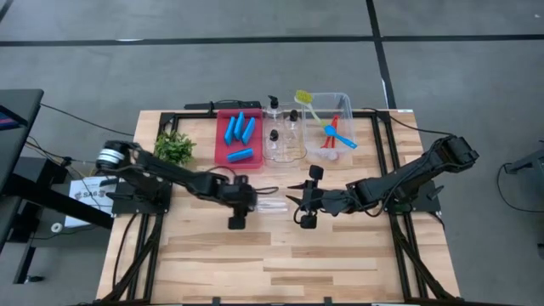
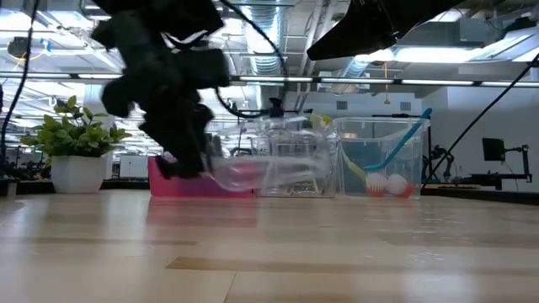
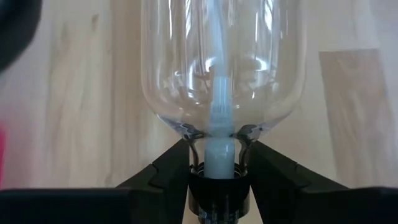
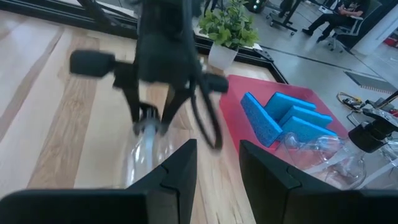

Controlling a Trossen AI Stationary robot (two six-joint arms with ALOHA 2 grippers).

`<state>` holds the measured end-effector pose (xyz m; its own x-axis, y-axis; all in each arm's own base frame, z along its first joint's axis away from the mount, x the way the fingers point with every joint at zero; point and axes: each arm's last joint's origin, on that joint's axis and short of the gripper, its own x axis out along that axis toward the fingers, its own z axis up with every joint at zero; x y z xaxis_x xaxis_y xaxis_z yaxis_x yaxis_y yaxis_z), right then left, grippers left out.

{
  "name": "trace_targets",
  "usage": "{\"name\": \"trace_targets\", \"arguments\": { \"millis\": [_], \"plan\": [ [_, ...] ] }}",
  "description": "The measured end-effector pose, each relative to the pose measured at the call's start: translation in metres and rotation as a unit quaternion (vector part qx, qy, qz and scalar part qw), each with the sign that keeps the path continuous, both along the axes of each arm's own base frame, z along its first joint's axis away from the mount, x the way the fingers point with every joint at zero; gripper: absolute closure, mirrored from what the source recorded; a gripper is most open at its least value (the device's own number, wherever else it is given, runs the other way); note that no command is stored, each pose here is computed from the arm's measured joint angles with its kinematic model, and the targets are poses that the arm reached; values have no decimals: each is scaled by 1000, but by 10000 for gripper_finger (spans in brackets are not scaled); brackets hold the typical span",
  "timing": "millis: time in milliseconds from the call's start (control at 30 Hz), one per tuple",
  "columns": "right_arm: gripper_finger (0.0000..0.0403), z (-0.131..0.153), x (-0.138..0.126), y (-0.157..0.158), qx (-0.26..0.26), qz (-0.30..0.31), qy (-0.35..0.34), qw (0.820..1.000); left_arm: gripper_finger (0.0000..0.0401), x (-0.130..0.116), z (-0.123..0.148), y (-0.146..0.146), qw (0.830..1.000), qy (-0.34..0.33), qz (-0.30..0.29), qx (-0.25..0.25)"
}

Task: Pick & Place Kitchen Sink Supplies
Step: Put the spray bottle into the transparent bin

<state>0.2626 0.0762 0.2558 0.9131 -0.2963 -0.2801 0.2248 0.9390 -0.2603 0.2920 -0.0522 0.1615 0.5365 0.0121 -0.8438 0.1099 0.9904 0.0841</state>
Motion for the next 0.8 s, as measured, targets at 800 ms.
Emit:
{"name": "trace_targets", "arguments": {
  "millis": [800],
  "plan": [
    [290,-3,-1,0,-4,0,14,1000,254,45,-7,-9,997,4,-62,39]
  ]
}}
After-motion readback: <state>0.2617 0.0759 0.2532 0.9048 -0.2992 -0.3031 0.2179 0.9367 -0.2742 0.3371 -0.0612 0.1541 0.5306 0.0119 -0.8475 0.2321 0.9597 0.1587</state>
